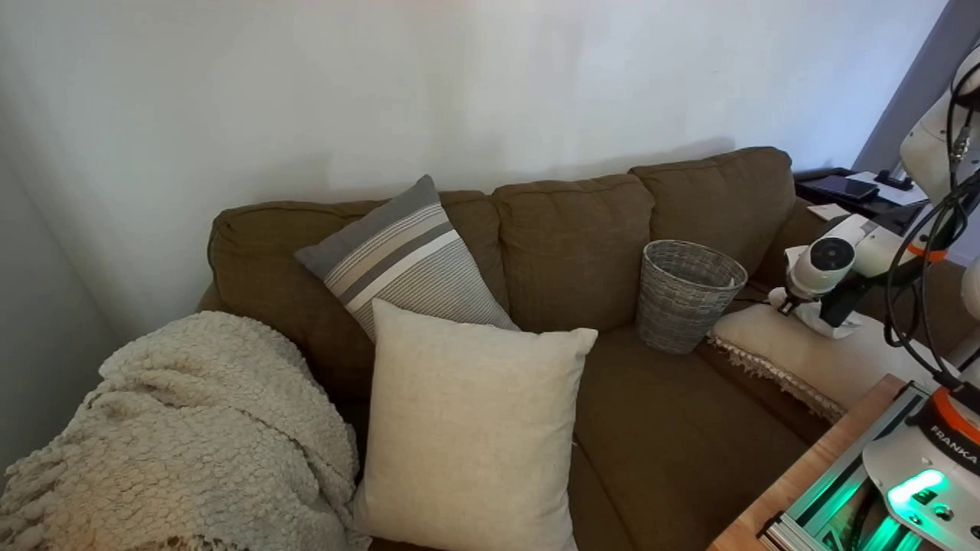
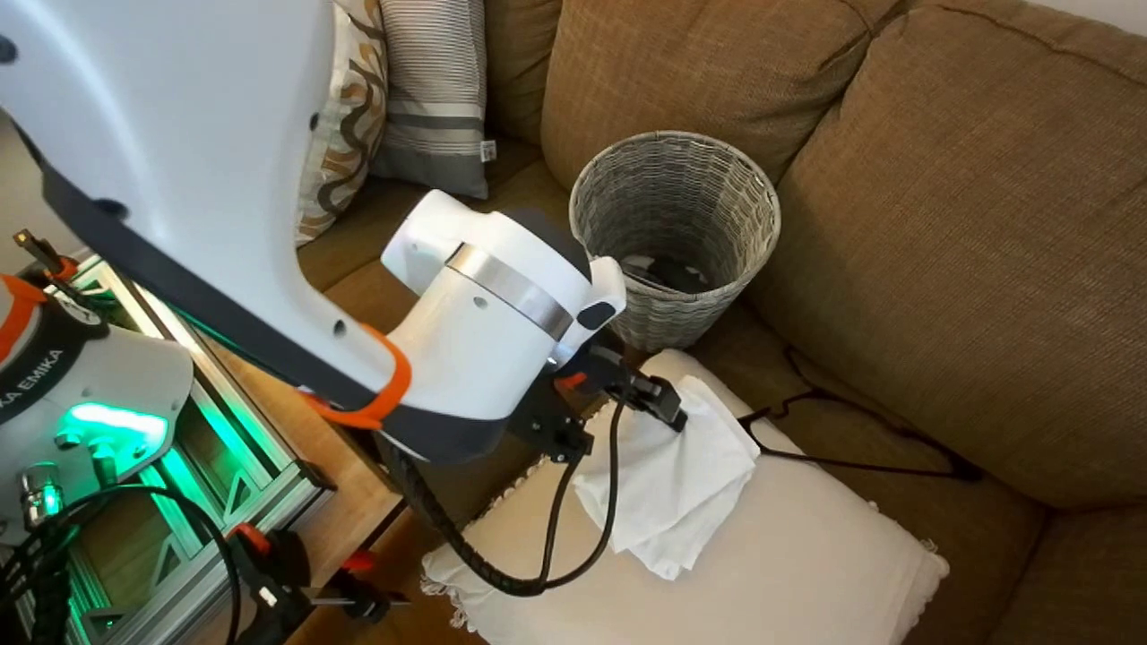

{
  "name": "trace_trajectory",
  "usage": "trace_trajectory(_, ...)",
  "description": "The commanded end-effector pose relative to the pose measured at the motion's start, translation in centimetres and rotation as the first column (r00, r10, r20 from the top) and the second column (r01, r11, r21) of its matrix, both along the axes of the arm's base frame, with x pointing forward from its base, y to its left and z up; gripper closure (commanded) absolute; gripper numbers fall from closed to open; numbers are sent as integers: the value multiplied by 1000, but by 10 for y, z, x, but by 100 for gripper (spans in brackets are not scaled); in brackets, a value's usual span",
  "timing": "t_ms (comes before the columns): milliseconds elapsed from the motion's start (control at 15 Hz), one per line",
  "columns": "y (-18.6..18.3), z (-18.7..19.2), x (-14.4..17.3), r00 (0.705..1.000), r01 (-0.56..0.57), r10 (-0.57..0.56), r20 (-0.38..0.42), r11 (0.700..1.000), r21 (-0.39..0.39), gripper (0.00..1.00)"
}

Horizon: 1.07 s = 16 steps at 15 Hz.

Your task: Put the white towel in the basket

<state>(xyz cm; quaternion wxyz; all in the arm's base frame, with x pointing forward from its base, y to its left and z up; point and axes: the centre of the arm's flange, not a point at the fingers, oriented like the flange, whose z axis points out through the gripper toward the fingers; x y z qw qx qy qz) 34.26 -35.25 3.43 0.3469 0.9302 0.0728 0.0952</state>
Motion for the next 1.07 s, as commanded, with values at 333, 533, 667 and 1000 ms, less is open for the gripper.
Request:
trace_trajectory(333,15,40,-42,1000,29,-29,4,999,-34,95)
trace_trajectory(533,20,92,-18,987,-2,16,159,996,-84,96)
trace_trajectory(667,32,131,12,965,-41,53,257,998,-52,96)
trace_trajectory(1000,50,228,96,868,-79,53,494,996,33,96)
